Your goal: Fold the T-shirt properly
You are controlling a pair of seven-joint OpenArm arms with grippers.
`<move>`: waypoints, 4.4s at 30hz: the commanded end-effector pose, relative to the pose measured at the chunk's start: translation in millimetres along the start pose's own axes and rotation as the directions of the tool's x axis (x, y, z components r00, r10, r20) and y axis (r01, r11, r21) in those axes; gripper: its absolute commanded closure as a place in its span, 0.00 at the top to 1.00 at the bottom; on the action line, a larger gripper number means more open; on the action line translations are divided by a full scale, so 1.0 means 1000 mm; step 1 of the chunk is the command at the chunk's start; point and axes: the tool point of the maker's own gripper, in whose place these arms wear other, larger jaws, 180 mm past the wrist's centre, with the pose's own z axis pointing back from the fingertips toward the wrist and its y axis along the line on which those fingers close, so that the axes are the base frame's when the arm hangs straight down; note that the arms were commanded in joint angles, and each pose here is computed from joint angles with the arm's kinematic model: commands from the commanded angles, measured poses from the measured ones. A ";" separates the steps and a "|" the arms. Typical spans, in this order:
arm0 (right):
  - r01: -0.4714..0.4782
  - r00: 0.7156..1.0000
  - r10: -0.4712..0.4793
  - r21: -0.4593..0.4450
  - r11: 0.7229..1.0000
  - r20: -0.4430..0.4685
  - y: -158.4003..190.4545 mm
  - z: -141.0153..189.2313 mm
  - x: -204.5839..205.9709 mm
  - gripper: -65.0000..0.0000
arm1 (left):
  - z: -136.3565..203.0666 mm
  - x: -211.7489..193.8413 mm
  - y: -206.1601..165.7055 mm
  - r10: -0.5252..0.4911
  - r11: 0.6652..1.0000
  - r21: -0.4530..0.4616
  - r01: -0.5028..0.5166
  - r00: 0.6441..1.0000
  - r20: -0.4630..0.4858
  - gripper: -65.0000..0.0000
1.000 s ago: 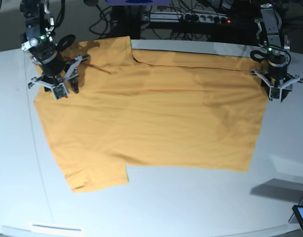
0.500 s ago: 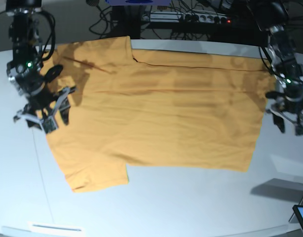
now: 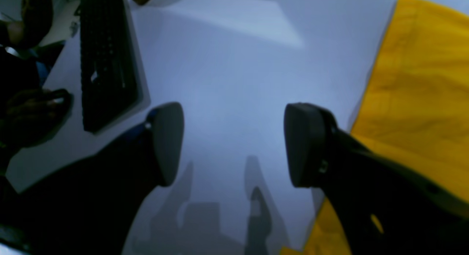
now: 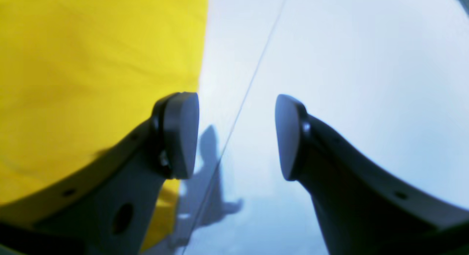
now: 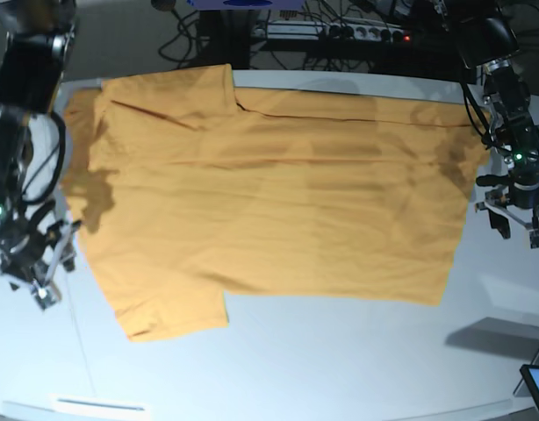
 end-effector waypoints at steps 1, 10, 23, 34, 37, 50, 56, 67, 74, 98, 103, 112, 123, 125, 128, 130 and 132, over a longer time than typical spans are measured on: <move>0.006 1.000 -0.006 -0.029 1.000 0.005 -0.020 0.001 0.004 0.50 | 0.001 0.019 0.013 -0.011 0.999 0.032 0.009 0.998 0.058 0.65; 0.138 0.978 -0.130 0.042 0.990 -0.165 -0.035 -0.033 -0.026 0.50 | 0.001 0.012 0.021 -0.098 0.992 0.087 0.095 0.995 0.025 0.65; 0.251 0.943 -0.217 0.110 0.962 -0.251 -0.035 -0.050 -0.021 0.50 | 0.002 0.009 0.020 -0.104 0.991 0.088 0.102 0.994 0.019 0.65; 0.476 0.879 -0.431 0.324 0.817 -0.206 -0.010 -0.055 -0.002 0.50 | 0.002 0.008 0.019 -0.104 0.991 0.087 0.102 0.994 0.017 0.65; 0.487 0.873 -0.440 0.335 0.806 -0.211 -0.011 -0.055 0.004 0.50 | 0.004 -0.001 0.018 -0.116 0.990 0.081 0.116 0.993 0.002 0.65; 0.473 0.881 -0.439 0.338 0.813 -0.176 -0.006 -0.061 0.006 0.50 | 0.006 -0.005 0.020 -0.124 0.989 0.082 0.124 0.992 -0.005 0.65; 0.475 0.880 -0.441 0.335 0.814 -0.177 -0.007 -0.061 0.003 0.50 | 0.006 -0.006 0.021 -0.121 0.989 0.085 0.121 0.993 -0.007 0.65; 0.575 0.818 -0.542 0.299 0.762 -0.193 -0.022 -0.067 -0.029 0.50 | 0.008 -0.012 0.022 -0.133 0.987 0.083 0.134 0.991 -0.019 0.65; 0.579 0.815 -0.544 0.304 0.757 -0.197 -0.019 -0.069 -0.030 0.50 | 0.009 -0.014 0.022 -0.134 0.987 0.081 0.136 0.991 -0.022 0.65; 0.573 0.819 -0.517 0.406 0.712 -0.250 0.047 -0.086 -0.013 0.49 | 0.009 -0.013 0.022 -0.138 0.987 0.080 0.140 0.990 -0.021 0.65; 0.570 0.821 -0.505 0.424 0.704 -0.266 0.058 -0.087 -0.010 0.49 | 0.008 -0.012 0.022 -0.138 0.987 0.081 0.139 0.990 -0.020 0.65; 0.575 0.818 -0.507 0.424 0.700 -0.273 0.063 -0.088 -0.015 0.31 | 0.007 -0.014 0.018 -0.126 0.989 0.070 0.127 0.992 -0.022 0.65; 0.575 0.818 -0.504 0.425 0.699 -0.278 0.064 -0.087 -0.016 0.00 | 0.006 -0.013 0.017 -0.121 0.990 0.069 0.122 0.992 -0.020 0.66; 0.575 0.818 -0.504 0.425 0.699 -0.278 0.064 -0.087 -0.016 0.00 | 0.004 -0.008 0.014 -0.086 0.995 0.055 0.087 0.996 -0.011 0.66; 0.575 0.818 -0.504 0.425 0.699 -0.278 0.064 -0.087 -0.016 0.00 | -0.008 -0.015 0.008 0.024 1.000 0.004 -0.024 0.999 -0.046 0.66; 0.576 0.817 -0.504 0.425 0.699 -0.279 0.065 -0.087 -0.017 0.00 | -0.017 -0.016 0.011 0.088 0.996 -0.015 -0.089 0.993 -0.077 0.66; 0.577 0.817 -0.503 0.424 0.698 -0.282 0.065 -0.087 -0.018 0.00 | -0.025 -0.018 0.006 0.147 0.987 -0.049 -0.152 0.984 -0.105 0.66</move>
